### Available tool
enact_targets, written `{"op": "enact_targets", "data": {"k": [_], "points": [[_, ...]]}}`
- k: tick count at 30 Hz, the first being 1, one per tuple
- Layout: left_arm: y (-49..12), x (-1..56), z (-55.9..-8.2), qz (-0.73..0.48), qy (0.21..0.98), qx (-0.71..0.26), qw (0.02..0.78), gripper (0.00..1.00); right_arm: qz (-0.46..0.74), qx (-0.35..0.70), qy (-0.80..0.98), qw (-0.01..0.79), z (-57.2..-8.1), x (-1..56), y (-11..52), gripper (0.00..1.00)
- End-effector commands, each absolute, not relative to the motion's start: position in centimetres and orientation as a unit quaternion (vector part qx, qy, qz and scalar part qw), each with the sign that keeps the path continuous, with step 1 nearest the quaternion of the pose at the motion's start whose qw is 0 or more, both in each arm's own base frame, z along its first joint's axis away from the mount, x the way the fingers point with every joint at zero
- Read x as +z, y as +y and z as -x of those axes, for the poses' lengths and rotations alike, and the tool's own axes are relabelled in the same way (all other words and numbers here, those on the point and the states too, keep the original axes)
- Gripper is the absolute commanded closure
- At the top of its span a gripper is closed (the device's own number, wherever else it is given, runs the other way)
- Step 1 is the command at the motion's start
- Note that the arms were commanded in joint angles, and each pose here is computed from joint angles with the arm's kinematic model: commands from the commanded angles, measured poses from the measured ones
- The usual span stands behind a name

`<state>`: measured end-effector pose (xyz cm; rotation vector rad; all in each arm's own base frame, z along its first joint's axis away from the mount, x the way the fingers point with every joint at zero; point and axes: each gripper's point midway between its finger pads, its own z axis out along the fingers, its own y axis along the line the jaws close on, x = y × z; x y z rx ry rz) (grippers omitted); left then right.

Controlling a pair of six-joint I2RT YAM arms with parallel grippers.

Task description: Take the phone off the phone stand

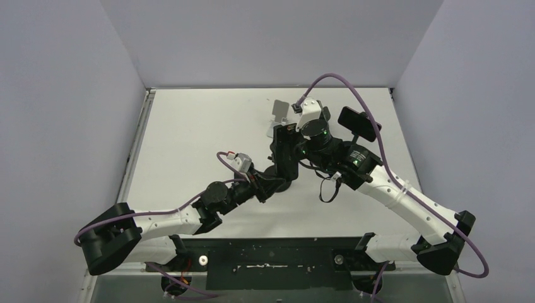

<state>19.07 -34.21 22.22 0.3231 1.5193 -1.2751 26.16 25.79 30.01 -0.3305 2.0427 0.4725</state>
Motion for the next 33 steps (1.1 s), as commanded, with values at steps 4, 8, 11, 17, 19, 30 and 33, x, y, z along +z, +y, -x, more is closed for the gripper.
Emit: {"op": "enact_targets", "data": {"k": [4,8,11,17,19,30,33], "points": [[-33.9,24.37,-19.46,-0.114,0.613,-0.548,0.557,1.0,0.143,0.196,0.827,0.508,-26.08,31.81,26.29,0.06],[-33.9,24.31,-19.46,-0.114,0.614,-0.548,0.557,1.0,0.144,0.184,0.827,0.511,-26.12,31.74,26.23,0.06],[-33.92,24.39,-19.47,-0.115,0.614,-0.548,0.557,1.0,0.143,0.176,0.828,0.513,-26.24,31.72,26.01,0.08],[-33.87,24.35,-19.36,-0.115,0.615,-0.548,0.555,1.0,0.142,0.163,0.829,0.516,-26.36,31.87,25.61,0.09],[-33.83,24.44,-19.34,-0.115,0.614,-0.549,0.556,1.0,0.144,0.163,0.829,0.515,-26.31,31.74,25.65,0.11],[-33.97,24.55,-19.29,-0.116,0.614,-0.55,0.555,1.0,0.151,0.166,0.827,0.516,-26.19,31.34,26.09,0.13],[-33.99,24.54,-19.24,-0.117,0.614,-0.55,0.554,1.0,0.154,0.166,0.828,0.513,-26.18,31.05,26.21,0.19]]}}
